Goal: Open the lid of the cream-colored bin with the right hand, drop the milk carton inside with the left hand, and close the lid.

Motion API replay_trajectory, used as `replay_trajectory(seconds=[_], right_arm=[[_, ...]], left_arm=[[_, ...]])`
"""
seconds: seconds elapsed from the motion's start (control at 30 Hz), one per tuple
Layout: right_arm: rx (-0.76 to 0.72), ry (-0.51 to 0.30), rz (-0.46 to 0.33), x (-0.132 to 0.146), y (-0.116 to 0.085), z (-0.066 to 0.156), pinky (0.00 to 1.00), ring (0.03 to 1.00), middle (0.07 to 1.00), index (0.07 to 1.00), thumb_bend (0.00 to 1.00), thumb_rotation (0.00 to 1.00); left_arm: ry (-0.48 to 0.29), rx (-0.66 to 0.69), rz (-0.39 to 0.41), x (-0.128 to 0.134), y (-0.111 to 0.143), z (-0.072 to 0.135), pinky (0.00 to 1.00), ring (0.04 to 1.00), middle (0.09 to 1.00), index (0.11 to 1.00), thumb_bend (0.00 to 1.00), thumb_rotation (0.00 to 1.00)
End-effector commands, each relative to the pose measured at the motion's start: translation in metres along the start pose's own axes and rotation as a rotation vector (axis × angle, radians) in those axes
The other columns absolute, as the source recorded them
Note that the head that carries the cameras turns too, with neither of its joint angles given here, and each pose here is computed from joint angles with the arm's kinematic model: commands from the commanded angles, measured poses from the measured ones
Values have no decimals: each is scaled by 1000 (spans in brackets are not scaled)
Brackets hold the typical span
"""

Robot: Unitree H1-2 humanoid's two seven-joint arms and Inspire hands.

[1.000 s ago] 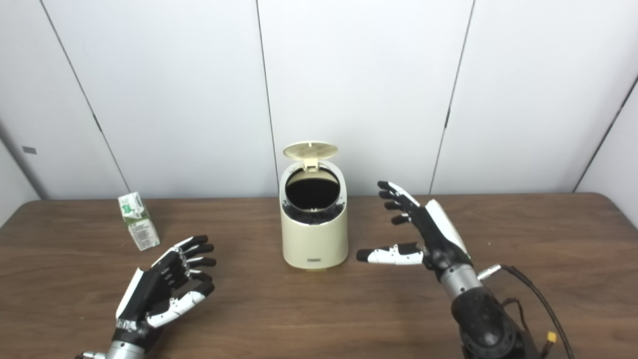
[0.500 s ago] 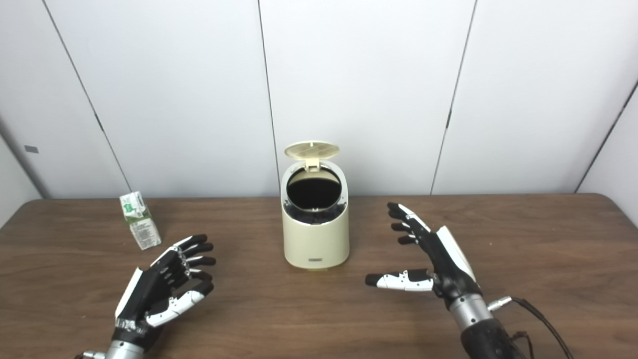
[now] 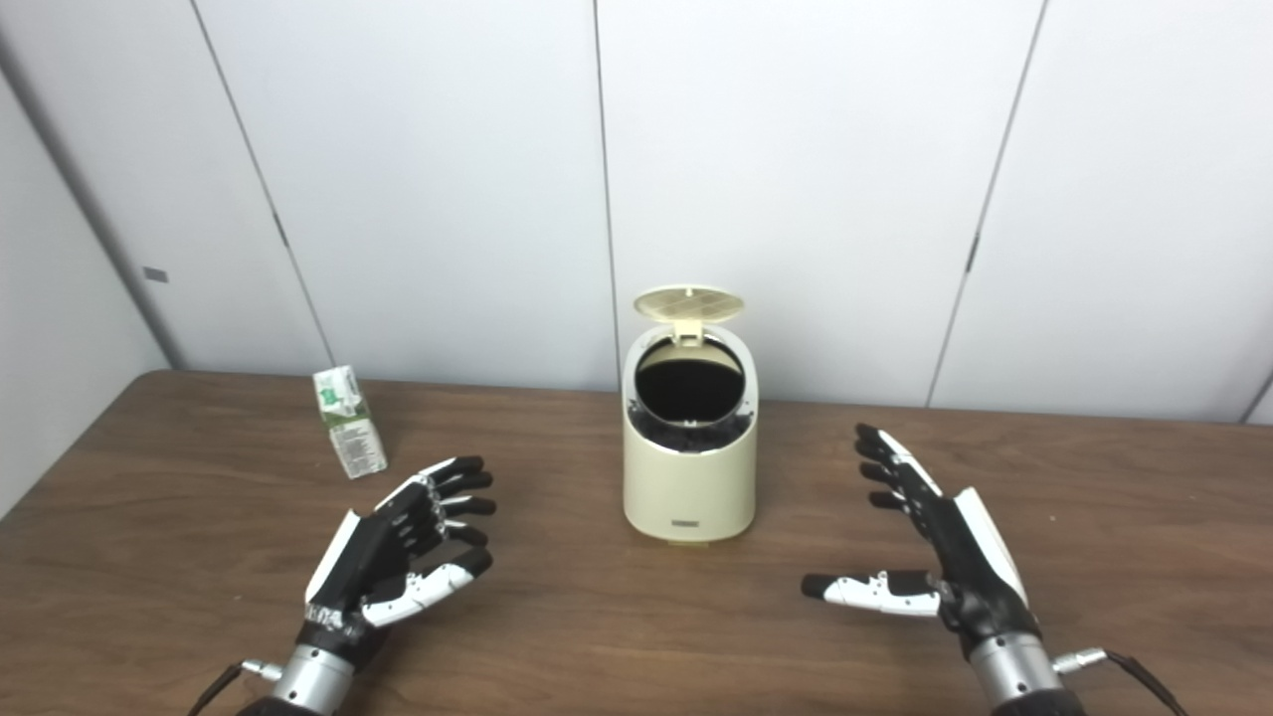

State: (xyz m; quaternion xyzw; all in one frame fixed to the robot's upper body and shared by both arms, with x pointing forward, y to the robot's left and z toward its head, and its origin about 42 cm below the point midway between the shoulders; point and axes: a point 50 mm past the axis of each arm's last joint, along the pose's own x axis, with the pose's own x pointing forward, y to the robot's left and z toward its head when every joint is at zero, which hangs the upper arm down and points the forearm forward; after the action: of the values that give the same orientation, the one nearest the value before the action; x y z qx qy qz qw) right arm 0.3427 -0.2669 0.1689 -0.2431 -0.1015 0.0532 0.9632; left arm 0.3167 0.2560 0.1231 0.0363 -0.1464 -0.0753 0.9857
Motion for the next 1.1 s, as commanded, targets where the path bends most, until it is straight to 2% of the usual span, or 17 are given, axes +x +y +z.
replay_trajectory(seconds=[0.0, 0.13, 0.27, 0.47, 0.57, 0.67, 0.87, 1.07], right_arm=[[6, -56, -28, 6, -9, 17, 797, 879, 916, 936, 793, 69], [10, -55, -23, 5, -8, 22, 785, 878, 918, 939, 784, 9], [12, -45, -25, 4, -9, 29, 771, 874, 913, 934, 775, 0], [26, -39, -26, 4, -9, 38, 751, 864, 907, 931, 779, 0], [26, -42, -26, 4, -9, 43, 732, 854, 904, 928, 781, 0], [31, -46, -27, 4, -8, 45, 733, 852, 905, 925, 777, 0], [23, -48, -24, 5, -8, 50, 730, 851, 904, 925, 775, 0], [19, -44, -21, 7, -9, 53, 733, 854, 906, 925, 772, 0]], left_arm=[[-14, -29, -4, 2, -10, 1, 624, 735, 808, 855, 726, 180], [-24, -24, 9, 2, -9, 1, 617, 727, 801, 849, 725, 161], [-59, 4, 28, 5, 0, 9, 587, 712, 795, 845, 729, 184], [-166, 77, 93, 16, 28, 37, 499, 640, 727, 777, 734, 221], [-222, 121, 125, 26, 50, 58, 497, 627, 700, 737, 736, 200], [-263, 182, 146, 35, 71, 80, 519, 637, 702, 746, 720, 203], [-273, 281, 165, 50, 105, 111, 590, 699, 738, 774, 728, 215], [-268, 325, 194, 63, 126, 123, 592, 724, 767, 793, 738, 195]])
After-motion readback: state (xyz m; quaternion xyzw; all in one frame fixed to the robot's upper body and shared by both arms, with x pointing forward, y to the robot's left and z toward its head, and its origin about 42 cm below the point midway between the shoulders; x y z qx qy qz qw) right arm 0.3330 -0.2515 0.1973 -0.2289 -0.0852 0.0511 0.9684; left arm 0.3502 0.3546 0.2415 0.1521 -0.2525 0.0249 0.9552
